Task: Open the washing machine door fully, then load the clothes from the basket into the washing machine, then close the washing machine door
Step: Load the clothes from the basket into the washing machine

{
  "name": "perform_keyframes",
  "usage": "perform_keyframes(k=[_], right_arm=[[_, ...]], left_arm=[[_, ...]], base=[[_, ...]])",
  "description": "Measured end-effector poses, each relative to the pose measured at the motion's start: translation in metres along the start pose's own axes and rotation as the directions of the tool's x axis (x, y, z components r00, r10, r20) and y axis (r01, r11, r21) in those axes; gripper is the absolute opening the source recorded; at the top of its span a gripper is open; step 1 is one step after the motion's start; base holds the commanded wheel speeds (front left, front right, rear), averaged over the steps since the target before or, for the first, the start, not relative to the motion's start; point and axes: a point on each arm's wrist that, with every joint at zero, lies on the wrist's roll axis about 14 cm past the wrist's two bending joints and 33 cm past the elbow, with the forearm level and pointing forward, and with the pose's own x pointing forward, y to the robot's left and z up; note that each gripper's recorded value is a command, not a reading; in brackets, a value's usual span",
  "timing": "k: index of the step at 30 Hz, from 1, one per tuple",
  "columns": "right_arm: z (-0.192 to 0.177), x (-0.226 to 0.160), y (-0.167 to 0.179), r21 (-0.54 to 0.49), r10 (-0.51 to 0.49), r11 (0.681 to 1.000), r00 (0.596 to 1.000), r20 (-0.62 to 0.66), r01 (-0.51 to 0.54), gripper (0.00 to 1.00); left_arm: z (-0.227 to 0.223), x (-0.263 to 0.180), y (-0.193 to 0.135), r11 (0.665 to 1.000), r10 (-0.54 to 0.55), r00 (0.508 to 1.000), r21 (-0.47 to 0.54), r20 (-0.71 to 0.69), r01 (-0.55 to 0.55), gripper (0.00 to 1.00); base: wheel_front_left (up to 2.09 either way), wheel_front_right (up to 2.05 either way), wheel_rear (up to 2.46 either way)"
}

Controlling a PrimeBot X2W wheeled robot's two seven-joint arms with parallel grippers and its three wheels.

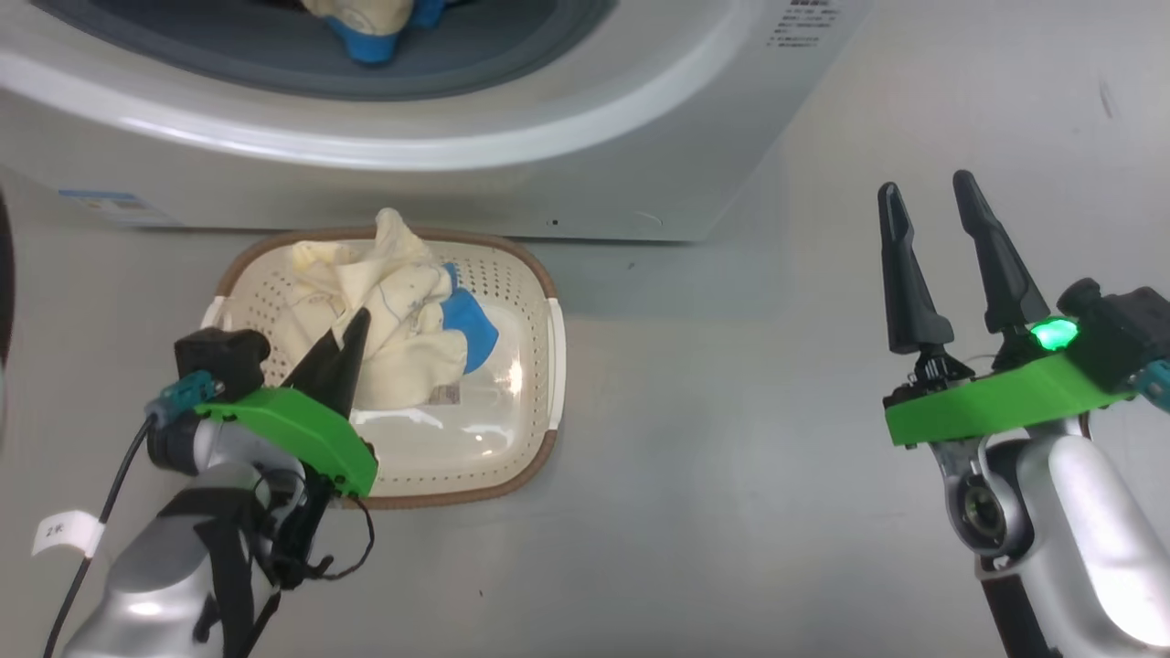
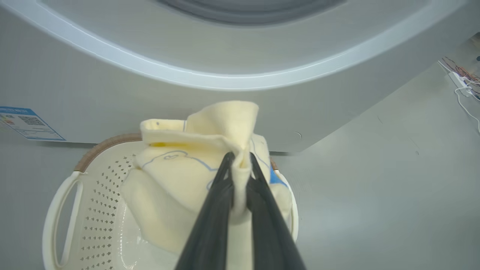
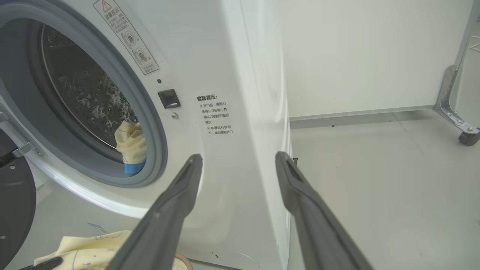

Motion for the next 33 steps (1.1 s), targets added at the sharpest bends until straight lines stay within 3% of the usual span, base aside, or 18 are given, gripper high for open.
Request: perform_keyframes(k=[17, 33], right_arm=[[0.022, -0.032, 0.010, 0.025, -0.001, 1.000, 1.000, 0.030, 0.000, 1.00], [0.028, -0.065, 0.009, 0.034, -0.025, 0.999, 0.999, 0.028, 0.024, 1.00]], left_arm=[[0.085, -0.077, -0.008, 0.994, 0.070, 0.946, 0.053, 0.316, -0.091, 0.00], [0.110, -0.149, -0.013, 0.982, 0.124, 0.868, 0.066, 0.481, -0.177, 0.00]], base=[[0.00, 0.00, 0.00], [0.00, 0.00, 0.00]])
